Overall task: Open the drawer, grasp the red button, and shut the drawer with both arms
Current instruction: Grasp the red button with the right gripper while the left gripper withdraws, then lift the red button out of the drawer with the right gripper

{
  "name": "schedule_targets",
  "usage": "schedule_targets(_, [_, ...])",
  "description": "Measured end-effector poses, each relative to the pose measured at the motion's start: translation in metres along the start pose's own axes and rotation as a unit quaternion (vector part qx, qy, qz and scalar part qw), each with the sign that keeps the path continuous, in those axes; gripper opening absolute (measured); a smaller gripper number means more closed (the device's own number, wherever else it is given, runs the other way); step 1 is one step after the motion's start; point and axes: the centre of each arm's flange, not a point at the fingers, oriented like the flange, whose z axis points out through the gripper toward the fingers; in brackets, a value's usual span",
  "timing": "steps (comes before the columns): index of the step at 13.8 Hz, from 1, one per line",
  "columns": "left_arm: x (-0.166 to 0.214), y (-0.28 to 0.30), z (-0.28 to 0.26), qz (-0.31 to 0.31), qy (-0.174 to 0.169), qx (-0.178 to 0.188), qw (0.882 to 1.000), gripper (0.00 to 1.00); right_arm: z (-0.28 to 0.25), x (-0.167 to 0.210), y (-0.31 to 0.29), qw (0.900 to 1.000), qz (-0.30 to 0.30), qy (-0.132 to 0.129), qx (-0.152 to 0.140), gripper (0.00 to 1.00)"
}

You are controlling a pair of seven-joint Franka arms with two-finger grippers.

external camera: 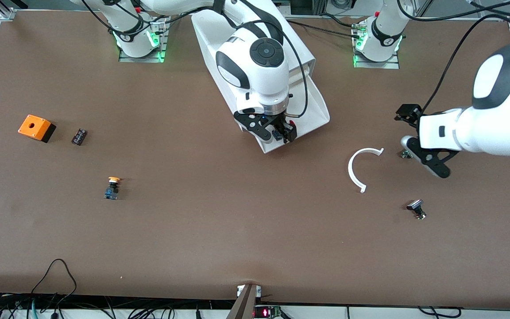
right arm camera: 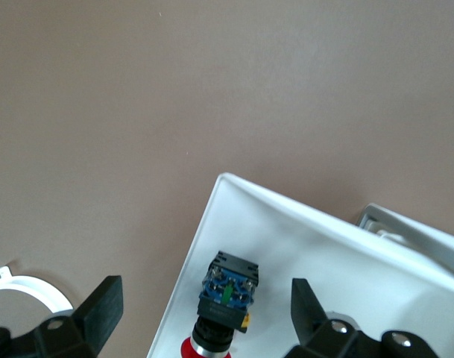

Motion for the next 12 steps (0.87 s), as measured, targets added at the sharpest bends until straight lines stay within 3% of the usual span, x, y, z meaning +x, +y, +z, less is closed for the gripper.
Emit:
schedule_targets(4, [-0.005, -0.003, -0.051, -0.035, 0.063, 0.066, 0.995, 1.0, 0.028, -0.019, 0.001, 1.0, 0.013, -0.002, -0.012, 1.0])
schedule_targets(10, [0.016, -0.02, -0.044, -0.086, 0.097, 0.074, 0.989, 1.0, 0.053, -0.031, 0.005, 0.999, 0.018, 0.0, -0.027, 0.98])
schedule_targets(12, [0.019, -0.02, -0.044, -0.105, 0.102, 0.074, 0.986, 1.0, 0.054, -0.032, 0.005, 0.999, 0.018, 0.0, -0.028, 0.79])
